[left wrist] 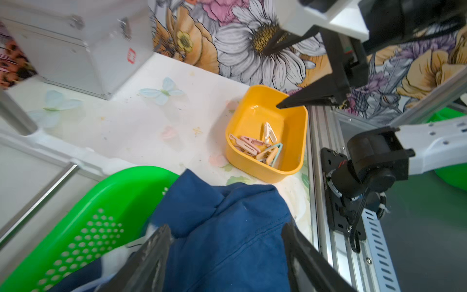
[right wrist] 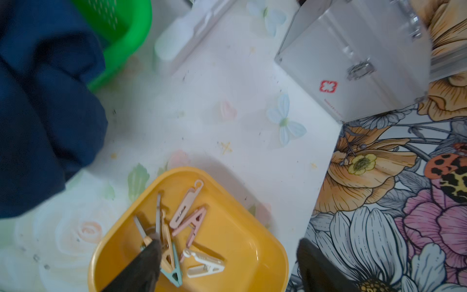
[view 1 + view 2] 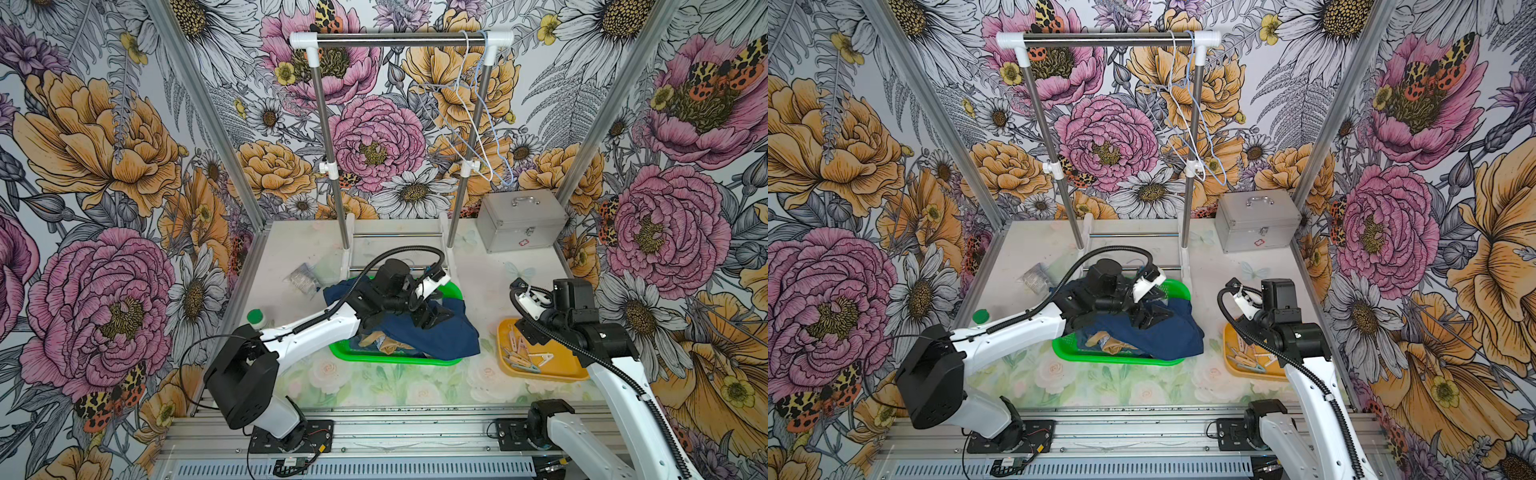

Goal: Remove the clothespins securing t-shirts to the hanger
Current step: Pick up the hanger from the basket.

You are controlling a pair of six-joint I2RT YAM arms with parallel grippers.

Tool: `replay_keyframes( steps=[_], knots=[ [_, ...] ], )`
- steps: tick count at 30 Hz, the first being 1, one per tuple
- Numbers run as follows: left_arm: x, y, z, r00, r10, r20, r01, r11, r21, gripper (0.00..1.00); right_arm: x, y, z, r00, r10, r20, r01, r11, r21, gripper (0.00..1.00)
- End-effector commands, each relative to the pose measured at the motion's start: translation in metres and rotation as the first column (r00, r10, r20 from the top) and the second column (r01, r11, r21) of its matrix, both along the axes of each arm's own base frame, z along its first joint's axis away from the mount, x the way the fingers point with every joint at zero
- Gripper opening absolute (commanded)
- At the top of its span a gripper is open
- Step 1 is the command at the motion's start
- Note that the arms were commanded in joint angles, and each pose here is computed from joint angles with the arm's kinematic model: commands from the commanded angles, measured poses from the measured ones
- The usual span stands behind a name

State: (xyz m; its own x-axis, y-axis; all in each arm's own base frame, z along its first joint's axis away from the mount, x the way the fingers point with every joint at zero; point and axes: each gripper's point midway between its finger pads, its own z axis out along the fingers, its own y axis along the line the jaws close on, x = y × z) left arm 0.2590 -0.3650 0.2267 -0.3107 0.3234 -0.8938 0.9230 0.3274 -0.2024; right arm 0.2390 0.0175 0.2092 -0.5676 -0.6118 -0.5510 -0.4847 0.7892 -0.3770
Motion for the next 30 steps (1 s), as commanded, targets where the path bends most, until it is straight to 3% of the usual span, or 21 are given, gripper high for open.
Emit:
replay_keyframes(
  steps=[1, 9, 13, 17, 25, 30],
  knots=[
    [0.018, 0.038, 0.046, 0.992, 0.118, 0.032, -0.115, 0.989, -0.097, 0.73, 0.006, 0.031, 0.016, 0.996, -0.087, -0.026, 0.090, 0.957, 0.277, 1.00],
    [0.036, 0.119, 0.041, 0.955, 0.295, 0.015, -0.294, 0.954, -0.055, 0.74, 0.035, 0.069, 0.018, 0.953, -0.273, -0.131, 0.302, 0.899, 0.317, 1.00],
    [0.052, 0.159, 0.032, 0.881, 0.472, -0.033, -0.473, 0.881, -0.008, 0.75, 0.062, 0.090, 0.021, 0.916, -0.381, -0.123, 0.399, 0.846, 0.353, 1.00],
    [0.052, 0.180, 0.027, 0.844, 0.531, -0.071, -0.533, 0.846, -0.006, 0.76, 0.090, 0.134, 0.022, 0.924, -0.355, -0.143, 0.380, 0.811, 0.444, 1.00],
    [0.048, 0.184, 0.017, 0.837, 0.540, -0.088, -0.539, 0.842, 0.034, 0.76, 0.141, 0.219, 0.008, 0.953, -0.205, -0.225, 0.299, 0.763, 0.573, 1.00],
    [0.051, 0.176, 0.012, 0.832, 0.547, -0.098, -0.544, 0.837, 0.056, 0.76, 0.164, 0.259, -0.010, 0.945, -0.112, -0.308, 0.289, 0.727, 0.623, 0.99]
  ],
)
